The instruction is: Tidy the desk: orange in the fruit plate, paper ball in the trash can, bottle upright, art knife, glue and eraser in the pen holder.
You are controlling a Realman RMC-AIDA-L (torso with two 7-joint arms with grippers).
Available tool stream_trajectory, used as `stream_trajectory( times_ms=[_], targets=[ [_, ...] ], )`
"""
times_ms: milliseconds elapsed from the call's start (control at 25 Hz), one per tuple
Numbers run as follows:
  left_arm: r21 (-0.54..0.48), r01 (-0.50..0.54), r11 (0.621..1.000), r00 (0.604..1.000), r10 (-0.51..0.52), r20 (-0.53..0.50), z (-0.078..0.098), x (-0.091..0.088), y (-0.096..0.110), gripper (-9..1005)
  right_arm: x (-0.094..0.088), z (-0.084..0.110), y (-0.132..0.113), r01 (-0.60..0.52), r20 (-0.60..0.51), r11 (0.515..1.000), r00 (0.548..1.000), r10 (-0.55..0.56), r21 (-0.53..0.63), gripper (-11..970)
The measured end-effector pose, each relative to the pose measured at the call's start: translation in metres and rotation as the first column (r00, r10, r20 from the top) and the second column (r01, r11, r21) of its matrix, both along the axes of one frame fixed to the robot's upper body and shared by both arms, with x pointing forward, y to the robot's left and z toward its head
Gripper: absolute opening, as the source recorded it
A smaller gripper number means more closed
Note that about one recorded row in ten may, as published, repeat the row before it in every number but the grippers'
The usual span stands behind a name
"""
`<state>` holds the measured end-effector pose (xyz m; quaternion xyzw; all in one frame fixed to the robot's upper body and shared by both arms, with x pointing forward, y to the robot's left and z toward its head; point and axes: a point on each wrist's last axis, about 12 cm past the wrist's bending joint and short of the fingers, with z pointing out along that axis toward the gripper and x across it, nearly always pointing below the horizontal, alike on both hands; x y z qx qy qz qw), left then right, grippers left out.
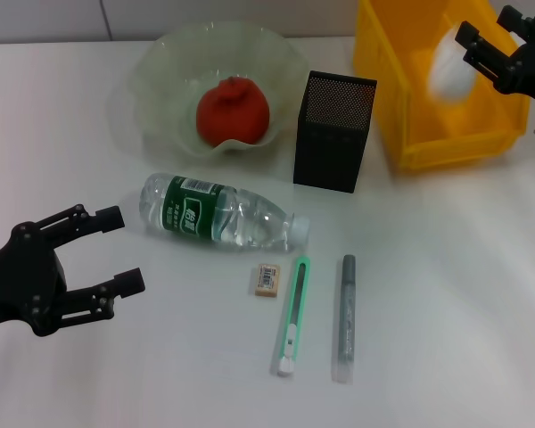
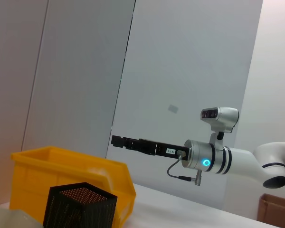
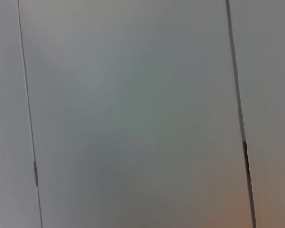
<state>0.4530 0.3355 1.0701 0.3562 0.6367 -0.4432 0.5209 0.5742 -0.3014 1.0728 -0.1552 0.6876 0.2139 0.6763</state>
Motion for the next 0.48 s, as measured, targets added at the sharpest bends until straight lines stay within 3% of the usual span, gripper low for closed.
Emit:
stream_trajectory(
  times_ms=[200,480],
  targets=[
    [-0.002,0.002,1.0,1.0,-0.002,0.002,0.0005,-0.0002,0.0002,851,-0.0002,-0.0002,-0.0002,0.001,0.0,1.0,1.0,-0.001,0.001,773],
    [-0.004,0.003,1.0,1.0,-0.003,0.002,0.0008,-0.0005,0.0003,851,-0.0011,-0.0007,-0.001,0.004,-0.001,1.0,1.0,-0.004,0.002,818]
  ],
)
